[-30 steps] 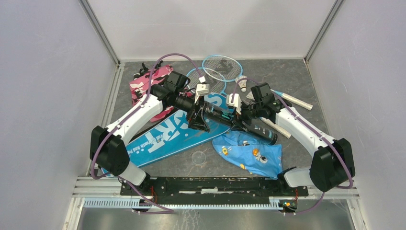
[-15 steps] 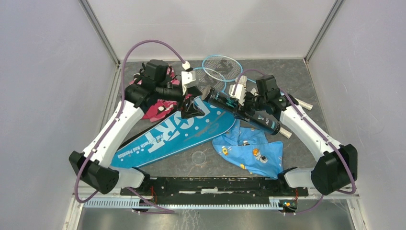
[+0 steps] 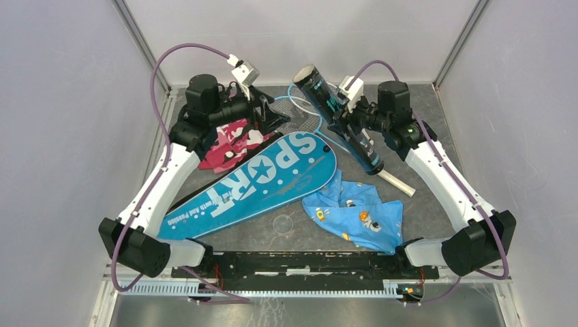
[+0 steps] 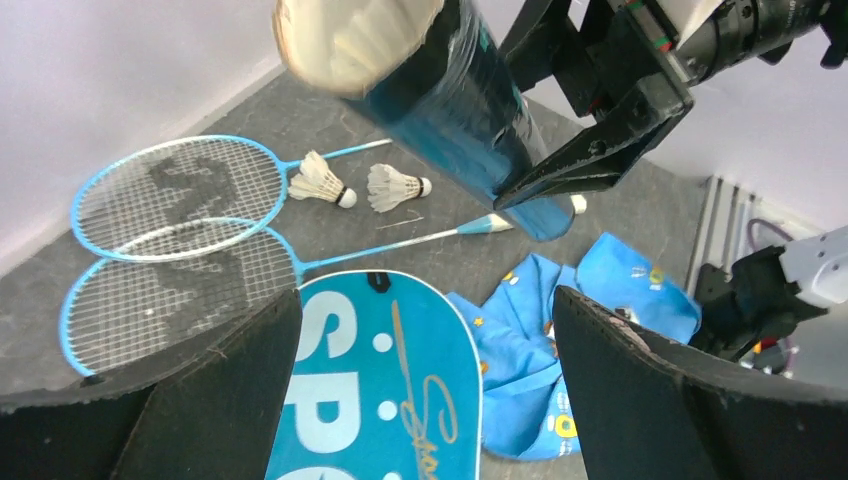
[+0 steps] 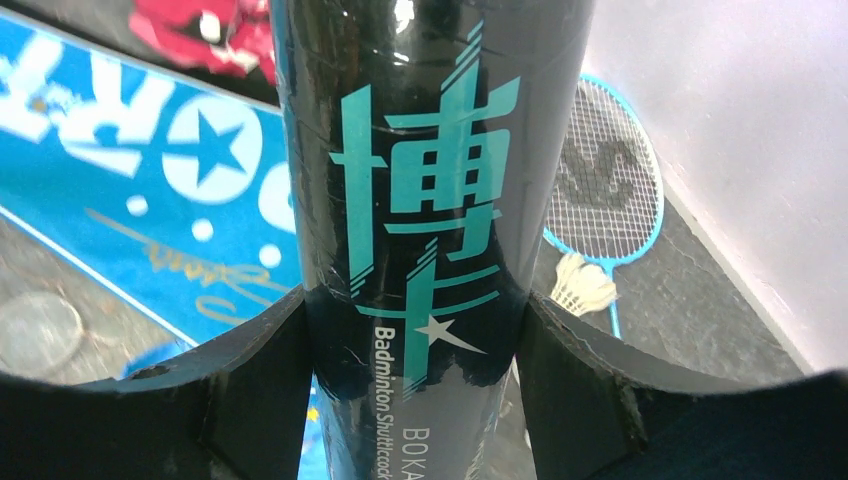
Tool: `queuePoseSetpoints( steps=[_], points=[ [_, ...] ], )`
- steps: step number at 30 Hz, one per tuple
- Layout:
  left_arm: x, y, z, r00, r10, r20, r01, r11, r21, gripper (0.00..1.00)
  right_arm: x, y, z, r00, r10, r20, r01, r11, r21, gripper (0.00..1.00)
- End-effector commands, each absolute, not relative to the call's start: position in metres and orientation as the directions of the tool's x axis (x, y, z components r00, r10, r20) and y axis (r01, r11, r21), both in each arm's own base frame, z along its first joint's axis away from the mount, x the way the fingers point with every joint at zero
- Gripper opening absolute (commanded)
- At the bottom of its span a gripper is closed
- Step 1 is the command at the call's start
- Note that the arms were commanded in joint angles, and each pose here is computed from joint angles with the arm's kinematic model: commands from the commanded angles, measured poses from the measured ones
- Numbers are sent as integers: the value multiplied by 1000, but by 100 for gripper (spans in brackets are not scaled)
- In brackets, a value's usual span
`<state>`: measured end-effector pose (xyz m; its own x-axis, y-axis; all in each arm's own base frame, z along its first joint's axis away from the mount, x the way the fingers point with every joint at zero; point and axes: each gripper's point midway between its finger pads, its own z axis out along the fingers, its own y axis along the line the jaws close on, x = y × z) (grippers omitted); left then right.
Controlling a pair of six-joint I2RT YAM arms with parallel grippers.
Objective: Pack up the badminton gear
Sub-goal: Adjust the shuttle tube.
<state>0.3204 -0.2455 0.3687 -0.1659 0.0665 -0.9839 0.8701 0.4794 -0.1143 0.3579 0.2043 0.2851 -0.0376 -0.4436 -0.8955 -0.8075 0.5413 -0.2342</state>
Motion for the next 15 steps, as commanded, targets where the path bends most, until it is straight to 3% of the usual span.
queuePoseSetpoints(
  steps=[1, 7, 15],
  points=[
    [334, -261, 380, -263, -135, -955, 842, 452, -296, 100, 373, 219, 355, 8, -200, -980, -762, 633, -135, 0],
    [334, -283, 369, -375, -281, -884, 832, 319, -454, 100, 369, 243, 377, -71, 11, -997, -815, 576, 64, 0],
    [322, -310, 346, -418, -334, -845, 841, 209, -499, 100, 360, 269, 380, -230, 228, -946, -864, 399, 306, 0]
  ],
)
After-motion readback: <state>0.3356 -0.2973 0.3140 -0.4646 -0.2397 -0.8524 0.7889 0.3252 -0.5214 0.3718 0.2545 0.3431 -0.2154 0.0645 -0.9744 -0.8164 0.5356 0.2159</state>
